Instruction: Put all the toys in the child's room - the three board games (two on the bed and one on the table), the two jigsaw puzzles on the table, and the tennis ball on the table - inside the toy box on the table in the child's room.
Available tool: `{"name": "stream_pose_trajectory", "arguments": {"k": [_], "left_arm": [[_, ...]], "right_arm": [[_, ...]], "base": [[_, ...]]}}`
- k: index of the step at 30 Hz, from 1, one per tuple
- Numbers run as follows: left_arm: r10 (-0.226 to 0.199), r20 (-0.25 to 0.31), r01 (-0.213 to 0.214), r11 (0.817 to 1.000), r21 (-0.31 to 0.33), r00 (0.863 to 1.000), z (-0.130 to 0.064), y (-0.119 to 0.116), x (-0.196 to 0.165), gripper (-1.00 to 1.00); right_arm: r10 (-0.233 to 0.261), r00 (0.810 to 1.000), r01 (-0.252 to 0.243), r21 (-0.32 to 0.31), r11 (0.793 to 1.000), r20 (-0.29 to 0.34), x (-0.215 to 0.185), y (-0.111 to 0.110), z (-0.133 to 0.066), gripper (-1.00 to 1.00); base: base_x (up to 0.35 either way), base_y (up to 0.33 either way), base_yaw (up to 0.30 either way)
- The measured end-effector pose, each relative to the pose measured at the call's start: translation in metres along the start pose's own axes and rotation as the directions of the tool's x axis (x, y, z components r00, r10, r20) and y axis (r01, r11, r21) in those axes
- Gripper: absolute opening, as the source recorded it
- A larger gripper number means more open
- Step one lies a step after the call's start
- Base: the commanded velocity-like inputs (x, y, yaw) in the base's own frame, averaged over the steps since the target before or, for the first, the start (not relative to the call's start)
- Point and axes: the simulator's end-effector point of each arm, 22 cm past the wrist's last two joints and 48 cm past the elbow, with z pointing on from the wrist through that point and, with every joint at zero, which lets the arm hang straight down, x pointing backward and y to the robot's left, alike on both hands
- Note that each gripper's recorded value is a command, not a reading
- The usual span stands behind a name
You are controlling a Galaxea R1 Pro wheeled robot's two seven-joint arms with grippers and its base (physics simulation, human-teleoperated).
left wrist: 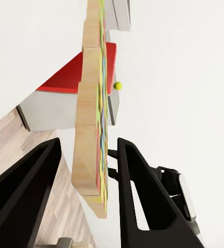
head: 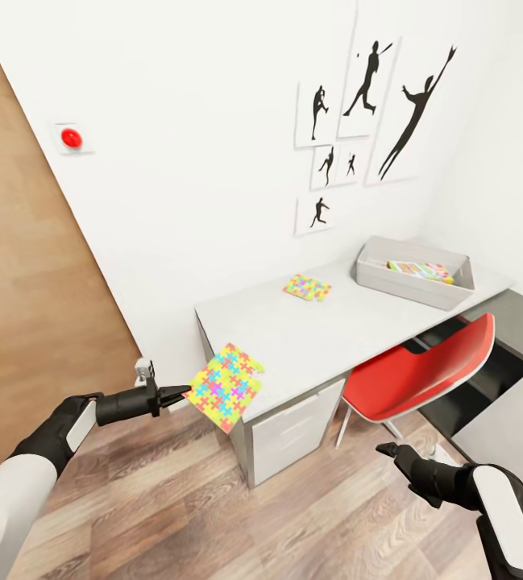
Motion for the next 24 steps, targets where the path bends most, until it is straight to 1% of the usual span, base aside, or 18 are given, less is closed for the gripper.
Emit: {"name": "stream_pose_trajectory", "arguments": {"k": [24], "left_arm": [[0.039, 0.006, -0.039, 0.999, 0.014, 0.999, -0.002, -0.022, -0.004, -1.0]], "right_arm": [[-0.007, 1.0, 0.008, -0.031, 0.999, 0.026, -0.007, 0.012, -0.013, 1.0]], "base": [[0.0, 0.0, 0.0]]}}
